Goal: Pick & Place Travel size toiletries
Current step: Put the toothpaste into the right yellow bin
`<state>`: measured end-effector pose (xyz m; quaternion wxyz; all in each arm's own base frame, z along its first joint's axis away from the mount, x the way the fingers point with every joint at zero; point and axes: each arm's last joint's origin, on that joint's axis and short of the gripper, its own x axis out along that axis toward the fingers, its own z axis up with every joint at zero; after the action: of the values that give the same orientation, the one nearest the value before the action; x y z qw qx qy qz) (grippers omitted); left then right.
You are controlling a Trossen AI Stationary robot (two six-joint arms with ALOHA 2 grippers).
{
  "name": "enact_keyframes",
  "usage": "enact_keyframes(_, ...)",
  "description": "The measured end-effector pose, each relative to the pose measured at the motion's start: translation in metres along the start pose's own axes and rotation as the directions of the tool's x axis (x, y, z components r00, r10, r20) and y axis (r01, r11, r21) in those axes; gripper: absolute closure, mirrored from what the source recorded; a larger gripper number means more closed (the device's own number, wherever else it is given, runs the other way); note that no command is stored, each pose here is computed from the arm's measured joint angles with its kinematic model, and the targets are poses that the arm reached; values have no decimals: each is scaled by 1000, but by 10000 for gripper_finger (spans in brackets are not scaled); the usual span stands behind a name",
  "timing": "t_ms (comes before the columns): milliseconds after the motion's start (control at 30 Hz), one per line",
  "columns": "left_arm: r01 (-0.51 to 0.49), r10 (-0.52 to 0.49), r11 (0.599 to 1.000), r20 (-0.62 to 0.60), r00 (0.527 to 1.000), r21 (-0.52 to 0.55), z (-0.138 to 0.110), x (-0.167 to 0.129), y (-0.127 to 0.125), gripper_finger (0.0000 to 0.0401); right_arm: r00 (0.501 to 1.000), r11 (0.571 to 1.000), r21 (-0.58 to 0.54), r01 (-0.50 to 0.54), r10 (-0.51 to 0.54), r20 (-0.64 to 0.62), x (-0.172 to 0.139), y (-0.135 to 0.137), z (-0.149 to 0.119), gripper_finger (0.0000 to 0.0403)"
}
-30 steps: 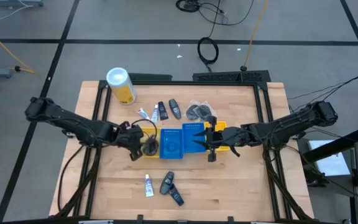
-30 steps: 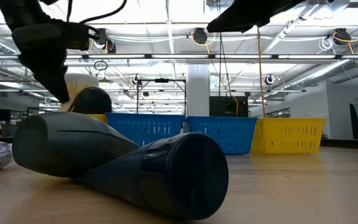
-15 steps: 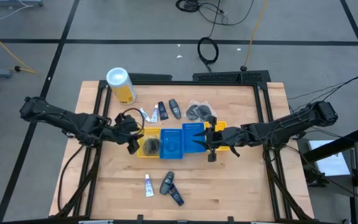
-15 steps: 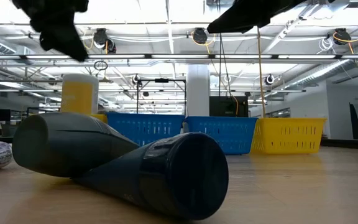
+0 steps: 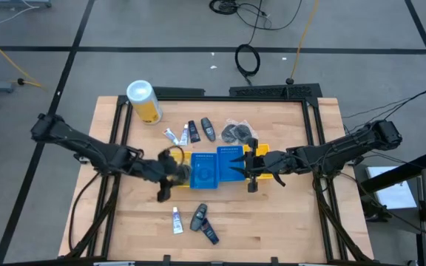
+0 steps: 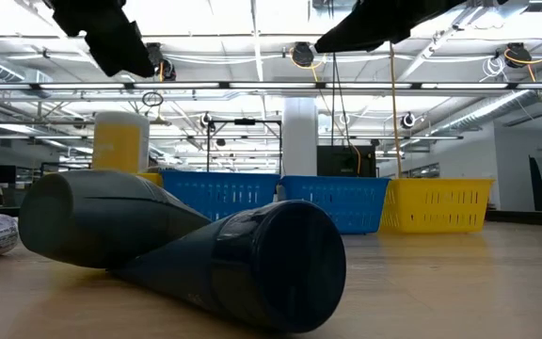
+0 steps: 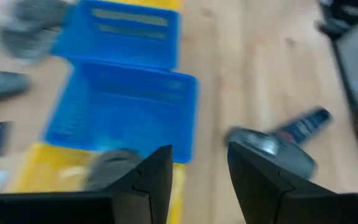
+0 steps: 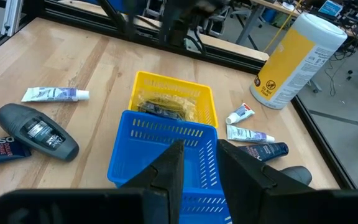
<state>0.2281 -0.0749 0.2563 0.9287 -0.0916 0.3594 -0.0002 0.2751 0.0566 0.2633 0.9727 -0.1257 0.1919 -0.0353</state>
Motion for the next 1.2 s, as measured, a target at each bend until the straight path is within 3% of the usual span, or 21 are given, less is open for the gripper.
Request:
enact_keyframes(200,149,-151,987,-25,988,-53,0,24,-16,247,1000,1000,0,0,0,0,0,0,0,312)
enact_keyframes(400,180,-216,930,-80,973,-320,-5,32,-22,247,1000,1000,0,0,0,0,0,0,0,312)
enact_keyframes(500,187,-264,879,-122,957,-438,-10,34,-28,247,1000,1000,0,-1,1,0,0,0,0,312)
enact_keyframes(700,95,-298,734,-192,935,-673,-21,40,-41,247,1000,1000,-1,-3,3,0,0,0,0,312)
enact_keyframes(1000,-88,-242,581,-275,931,-809,-34,59,-42,247,1000,1000,-5,-4,4,0,0,0,0,312)
enact_keyframes(1200,-185,-241,537,-360,901,-823,-43,71,-40,247,1000,1000,-18,-4,4,0,0,0,0,312)
